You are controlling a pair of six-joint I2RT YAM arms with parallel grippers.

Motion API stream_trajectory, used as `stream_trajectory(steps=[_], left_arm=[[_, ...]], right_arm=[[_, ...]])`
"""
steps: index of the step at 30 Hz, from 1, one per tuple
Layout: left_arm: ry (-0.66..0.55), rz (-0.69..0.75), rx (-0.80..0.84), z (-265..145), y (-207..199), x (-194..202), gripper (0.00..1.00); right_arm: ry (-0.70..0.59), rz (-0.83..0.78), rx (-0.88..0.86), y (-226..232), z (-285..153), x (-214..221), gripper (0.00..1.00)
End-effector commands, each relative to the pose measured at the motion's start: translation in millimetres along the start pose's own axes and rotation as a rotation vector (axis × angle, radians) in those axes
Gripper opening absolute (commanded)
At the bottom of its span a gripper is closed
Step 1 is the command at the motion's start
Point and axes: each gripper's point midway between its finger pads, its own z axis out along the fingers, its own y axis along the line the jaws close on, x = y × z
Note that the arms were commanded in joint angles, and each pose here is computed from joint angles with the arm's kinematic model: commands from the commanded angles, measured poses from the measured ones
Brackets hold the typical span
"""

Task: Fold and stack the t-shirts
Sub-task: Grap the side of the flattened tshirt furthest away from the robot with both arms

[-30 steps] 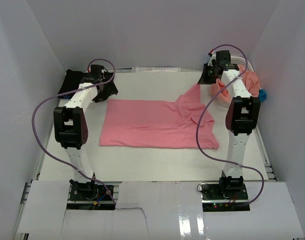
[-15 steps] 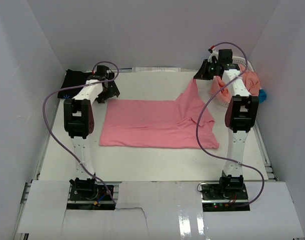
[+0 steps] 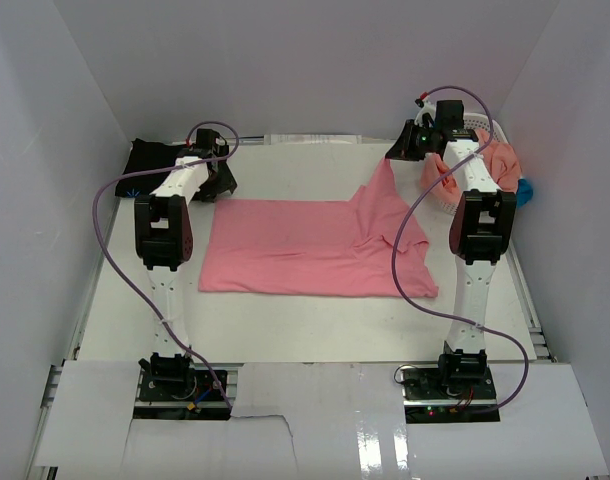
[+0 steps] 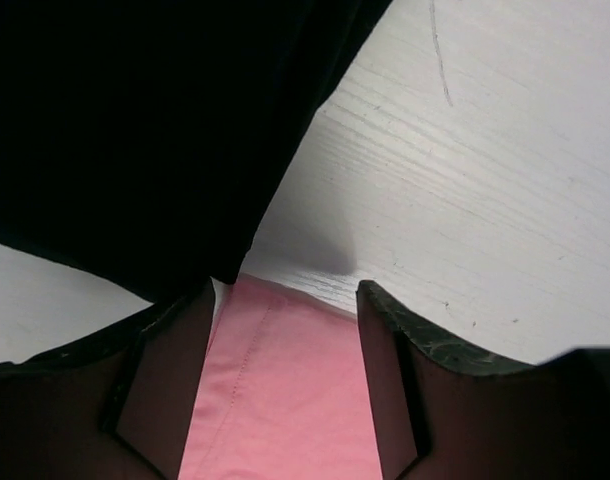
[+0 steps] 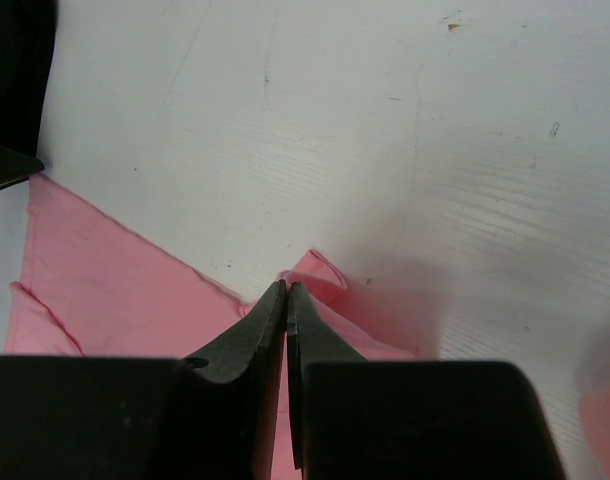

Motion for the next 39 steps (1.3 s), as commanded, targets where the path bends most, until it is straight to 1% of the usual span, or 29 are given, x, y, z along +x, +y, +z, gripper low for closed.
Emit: stream_trajectory(steps=[1,3,5,11,14,18,23,26,28,29,30,32,33,34,35,36,37,38,39], left_arm=[[-0.032,-0.001,0.007,-10,-4,-12,0.68],[-0.025,-0.001,0.004,-8,-3,-10,0.65],[-0.016,-0.001,0.001,-7,-2,-6,0.64],[-0.005,-0.010,-0.010,-8,2,0,0.72],[0.001,-0.007,-0.013,-5,3,1,0.72],[0.003,-0.007,-0.012,-5,3,2,0.70],[0.002,-0.007,-0.018,-4,5,1,0.70],[0.003,-0.003,-0.020,-4,6,1,0.70],[0.004,-0.002,-0.027,-4,8,2,0.70],[0.005,0.000,-0.030,-4,10,2,0.70],[0.006,-0.001,-0.035,-4,12,3,0.70],[0.011,0.001,-0.042,-4,15,5,0.70],[0.016,-0.002,-0.049,-3,18,7,0.69],[0.021,-0.004,-0.057,-2,21,9,0.68],[0.024,-0.007,-0.061,-2,23,10,0.68],[0.030,-0.011,-0.064,-1,25,12,0.68],[0.032,-0.016,-0.069,-1,27,12,0.67],[0.041,-0.020,-0.076,0,31,15,0.66],[0.052,-0.031,-0.081,1,35,18,0.66]], right_arm=[[-0.040,-0.039,-0.027,6,-3,-15,0.08],[-0.039,-0.035,-0.025,6,-2,-14,0.08],[-0.042,-0.035,-0.026,5,-1,-15,0.08],[-0.038,-0.028,-0.027,2,4,-14,0.08],[-0.046,-0.023,-0.054,-1,13,-13,0.08],[-0.094,-0.042,-0.095,3,16,-22,0.08],[-0.131,-0.068,-0.120,0,28,-33,0.08],[-0.157,-0.060,-0.082,-9,33,-38,0.09],[-0.163,-0.047,-0.041,-18,36,-37,0.15],[-0.172,-0.041,-0.008,-24,35,-38,0.11],[-0.171,-0.038,0.002,-26,36,-37,0.09],[-0.169,-0.029,0.022,-31,38,-34,0.11],[-0.180,-0.015,0.044,-45,30,-37,0.14],[-0.180,-0.013,0.048,-48,30,-37,0.15],[-0.182,-0.011,0.052,-49,28,-37,0.19],[-0.182,-0.007,0.063,-50,28,-37,0.51],[-0.172,0.007,0.076,-53,28,-31,0.69],[-0.187,-0.003,0.098,-51,21,-36,0.82],[-0.193,-0.014,0.126,-51,13,-37,0.96]])
